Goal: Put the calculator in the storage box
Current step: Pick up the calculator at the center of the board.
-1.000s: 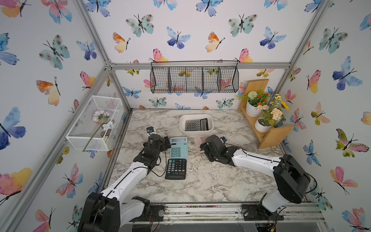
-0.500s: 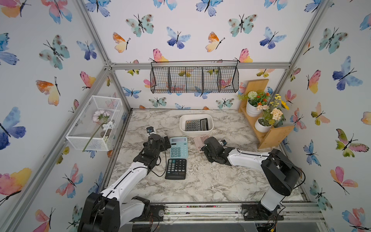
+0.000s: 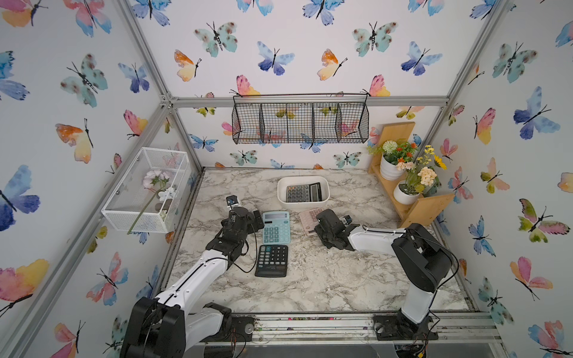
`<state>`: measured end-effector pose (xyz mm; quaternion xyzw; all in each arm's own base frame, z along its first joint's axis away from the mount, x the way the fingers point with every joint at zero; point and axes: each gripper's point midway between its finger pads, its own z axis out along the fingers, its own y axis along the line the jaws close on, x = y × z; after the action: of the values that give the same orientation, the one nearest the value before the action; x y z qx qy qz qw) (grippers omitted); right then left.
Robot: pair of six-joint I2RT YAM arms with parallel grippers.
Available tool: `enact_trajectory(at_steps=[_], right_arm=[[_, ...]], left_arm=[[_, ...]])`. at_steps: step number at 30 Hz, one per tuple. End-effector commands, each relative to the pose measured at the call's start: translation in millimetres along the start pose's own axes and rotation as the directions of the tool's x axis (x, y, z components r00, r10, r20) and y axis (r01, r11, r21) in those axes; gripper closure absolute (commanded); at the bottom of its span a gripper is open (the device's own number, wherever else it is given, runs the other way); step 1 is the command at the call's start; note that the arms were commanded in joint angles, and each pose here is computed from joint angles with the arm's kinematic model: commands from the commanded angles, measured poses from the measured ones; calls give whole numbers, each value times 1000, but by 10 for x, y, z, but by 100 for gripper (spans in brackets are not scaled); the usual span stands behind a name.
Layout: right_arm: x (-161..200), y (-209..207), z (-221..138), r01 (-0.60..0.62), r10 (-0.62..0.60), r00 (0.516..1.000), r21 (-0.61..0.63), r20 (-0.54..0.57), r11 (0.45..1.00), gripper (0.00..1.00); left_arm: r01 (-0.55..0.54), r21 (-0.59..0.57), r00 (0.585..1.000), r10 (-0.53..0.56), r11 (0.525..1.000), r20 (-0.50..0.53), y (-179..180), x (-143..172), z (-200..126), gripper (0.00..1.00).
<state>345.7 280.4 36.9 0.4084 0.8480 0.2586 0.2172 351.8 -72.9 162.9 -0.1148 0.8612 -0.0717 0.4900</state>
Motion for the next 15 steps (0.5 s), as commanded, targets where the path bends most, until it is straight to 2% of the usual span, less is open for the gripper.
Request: enact_trajectory(at_steps=[1, 7, 11, 15], right_arm=[[-88, -8, 28, 15, -15, 999, 13, 37, 1000, 69], [-140, -165, -18, 55, -57, 998, 53, 39, 997, 84], [-219, -281, -156, 160, -165, 986, 115, 36, 980, 91], [-278, -460, -301, 275, -278, 961, 181, -8, 944, 93]], left_arm=[[10, -20, 1000, -9, 1000, 23, 54, -32, -23, 1], [11, -19, 1000, -10, 1000, 26, 56, -37, -33, 1], [12, -18, 1000, -12, 1000, 27, 59, -36, -40, 1], [14, -13, 1000, -14, 1000, 28, 49, -43, -43, 1]])
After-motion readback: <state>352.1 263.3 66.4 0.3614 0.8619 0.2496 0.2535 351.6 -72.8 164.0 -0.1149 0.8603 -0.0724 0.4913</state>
